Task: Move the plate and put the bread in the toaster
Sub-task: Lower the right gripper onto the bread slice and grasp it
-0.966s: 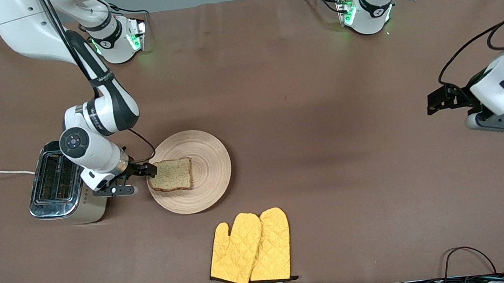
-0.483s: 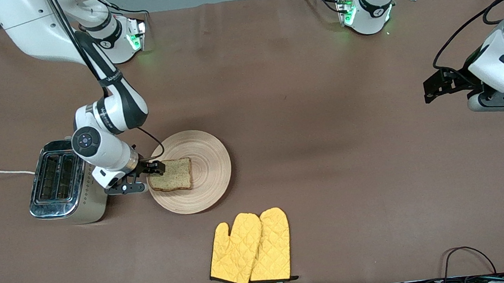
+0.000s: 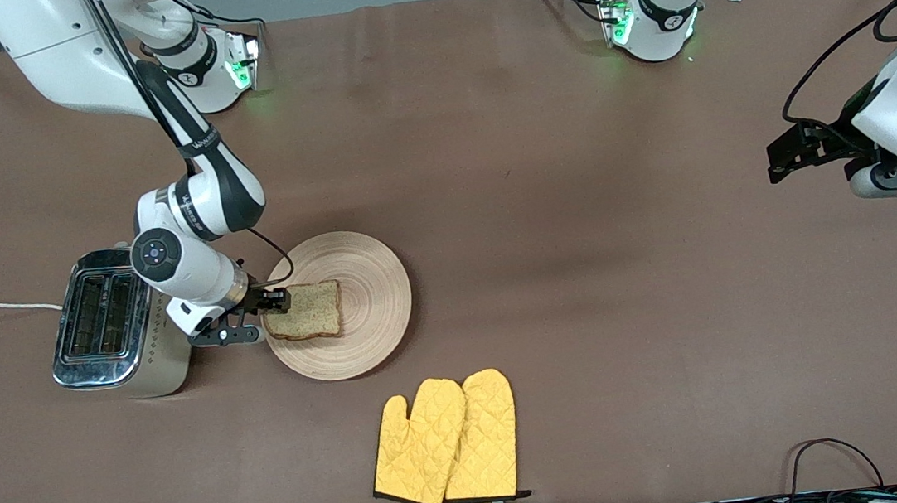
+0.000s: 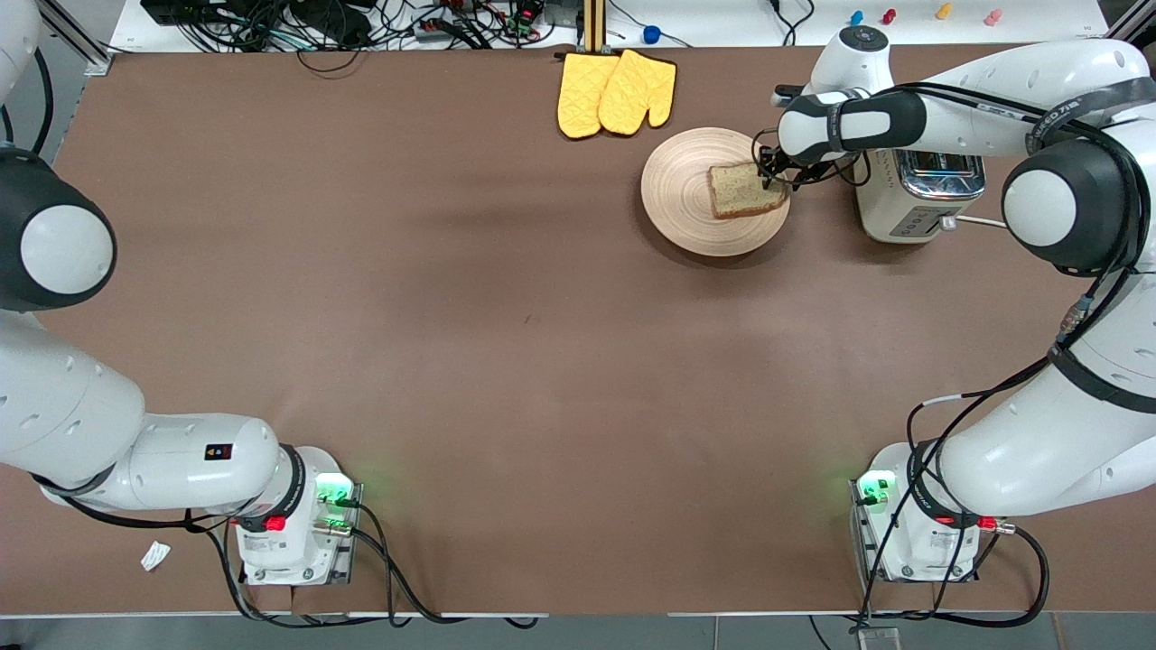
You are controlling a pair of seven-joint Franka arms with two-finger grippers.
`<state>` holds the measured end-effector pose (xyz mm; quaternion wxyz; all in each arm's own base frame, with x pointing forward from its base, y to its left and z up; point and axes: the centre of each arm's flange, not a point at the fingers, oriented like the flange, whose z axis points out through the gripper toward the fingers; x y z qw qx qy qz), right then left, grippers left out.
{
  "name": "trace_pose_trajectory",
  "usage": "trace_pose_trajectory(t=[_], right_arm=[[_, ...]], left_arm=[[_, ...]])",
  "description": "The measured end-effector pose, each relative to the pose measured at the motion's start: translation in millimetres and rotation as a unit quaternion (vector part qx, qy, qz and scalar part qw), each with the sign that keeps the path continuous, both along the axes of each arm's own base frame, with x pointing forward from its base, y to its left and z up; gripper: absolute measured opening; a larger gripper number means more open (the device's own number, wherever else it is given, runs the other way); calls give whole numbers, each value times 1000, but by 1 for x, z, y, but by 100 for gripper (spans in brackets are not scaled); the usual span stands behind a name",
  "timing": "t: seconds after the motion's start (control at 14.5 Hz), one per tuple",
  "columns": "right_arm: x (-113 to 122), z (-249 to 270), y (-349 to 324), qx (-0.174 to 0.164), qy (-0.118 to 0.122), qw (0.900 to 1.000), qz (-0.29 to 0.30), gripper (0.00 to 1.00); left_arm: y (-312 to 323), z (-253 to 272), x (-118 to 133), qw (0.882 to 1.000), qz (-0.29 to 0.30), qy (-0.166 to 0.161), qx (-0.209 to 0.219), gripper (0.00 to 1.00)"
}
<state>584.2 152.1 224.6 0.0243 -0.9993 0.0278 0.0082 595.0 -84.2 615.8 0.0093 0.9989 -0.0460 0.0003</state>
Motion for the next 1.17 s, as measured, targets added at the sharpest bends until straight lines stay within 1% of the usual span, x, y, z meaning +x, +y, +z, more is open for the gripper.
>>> trace_pose_trajectory(t=[0.07,0.14,0.21,0.28,0.34,0.48,0.55,0.62,0.69,0.83,0.9,0.97,1.03,1.1,1.17], right_arm=[[0,0,0,0,0,1000,0,63],[0,0,0,0,0,1000,-1,59],[0,0,0,0,0,1000,-3,59],[1,1,0,0,0,1000,-6,55],[1,1,1,0,0,1000,-6,55],[0,1,2,1,-1,1000,-7,44],[0,1,3,1,-1,1000,-7,43],[0,1,3,1,-1,1000,-8,40],[0,1,3,1,-1,1000,-8,40],[1,1,2,1,-1,1000,-9,25],[1,1,2,1,-1,1000,-9,25],[1,1,2,1,0,1000,-10,19],[0,1,2,1,0,1000,-12,9],[0,1,2,1,0,1000,-13,4],[1,2,2,1,0,1000,-13,4]], left_arm=[[0,1,0,1000,0,-1,1,100],[0,1,-1,1000,-1,-2,4,100],[-1,2,-1,1000,-2,-2,7,100],[-3,2,-1,1000,-4,-3,8,100],[-3,2,-1,1000,-5,-3,8,100],[-1,2,-1,1000,-3,-4,9,100],[1,3,0,1000,-1,-6,9,100],[2,5,0,1000,1,-8,9,100],[4,6,1,1000,2,-10,9,100],[4,7,1,1000,2,-11,9,100],[3,7,1,1000,1,-11,9,100],[3,7,1,1000,1,-11,9,100],[3,7,1,1000,1,-11,9,100],[3,7,1,1000,1,-11,9,100],[3,8,1,1000,1,-11,9,100]])
